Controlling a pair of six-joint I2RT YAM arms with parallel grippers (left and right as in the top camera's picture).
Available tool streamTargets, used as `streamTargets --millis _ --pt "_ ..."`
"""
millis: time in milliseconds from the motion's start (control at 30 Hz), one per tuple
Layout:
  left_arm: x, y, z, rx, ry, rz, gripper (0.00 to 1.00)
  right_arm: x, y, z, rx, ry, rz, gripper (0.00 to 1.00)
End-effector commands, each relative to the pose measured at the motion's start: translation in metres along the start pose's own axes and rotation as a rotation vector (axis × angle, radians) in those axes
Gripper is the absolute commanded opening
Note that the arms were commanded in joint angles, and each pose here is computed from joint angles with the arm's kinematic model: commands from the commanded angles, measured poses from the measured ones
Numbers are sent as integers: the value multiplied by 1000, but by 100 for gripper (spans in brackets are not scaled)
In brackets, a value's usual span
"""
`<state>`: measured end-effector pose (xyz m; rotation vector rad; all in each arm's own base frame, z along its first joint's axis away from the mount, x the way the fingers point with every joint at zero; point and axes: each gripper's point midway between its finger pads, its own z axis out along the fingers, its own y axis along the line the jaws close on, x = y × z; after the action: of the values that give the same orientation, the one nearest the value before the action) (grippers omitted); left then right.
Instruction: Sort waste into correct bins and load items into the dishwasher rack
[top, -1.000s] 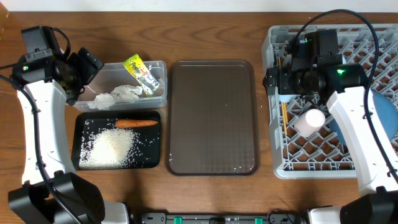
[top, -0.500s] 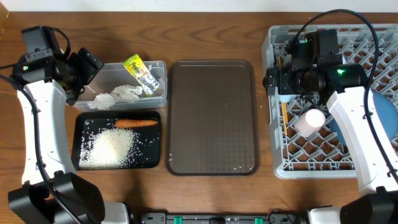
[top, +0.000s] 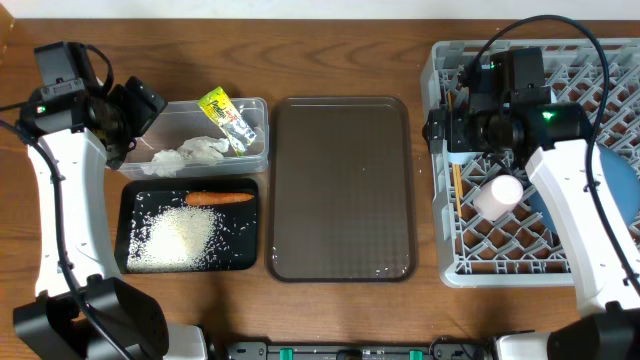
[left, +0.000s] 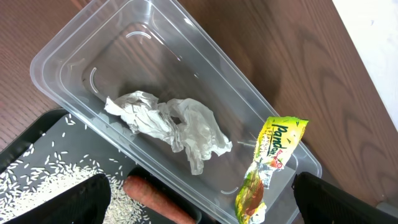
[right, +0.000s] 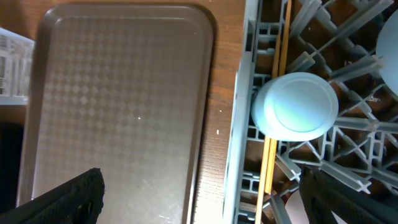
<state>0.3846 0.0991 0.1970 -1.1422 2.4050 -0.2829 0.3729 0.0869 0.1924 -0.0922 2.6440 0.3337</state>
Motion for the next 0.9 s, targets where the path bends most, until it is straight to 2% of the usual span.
streamTargets --millis 0,133,267,500,667,867 --pt "-2 2 -6 -5 -17 16 96 -9 21 -43 -30 -116 -58 99" --pt "-2 2 -6 -5 -17 16 96 -15 37 -99 -56 -276 -100 99" --pt "-2 2 -6 -5 -17 16 96 -3 51 -172 -99 -466 -138 99" --pt "-2 2 -6 -5 -17 15 96 54 59 -277 -145 -738 -186 99" --pt "-2 2 -6 -5 -17 15 96 114 53 -322 -149 -861 -198 99" --pt "-2 2 -6 -5 -17 16 96 167 43 -330 -127 -883 -185 99"
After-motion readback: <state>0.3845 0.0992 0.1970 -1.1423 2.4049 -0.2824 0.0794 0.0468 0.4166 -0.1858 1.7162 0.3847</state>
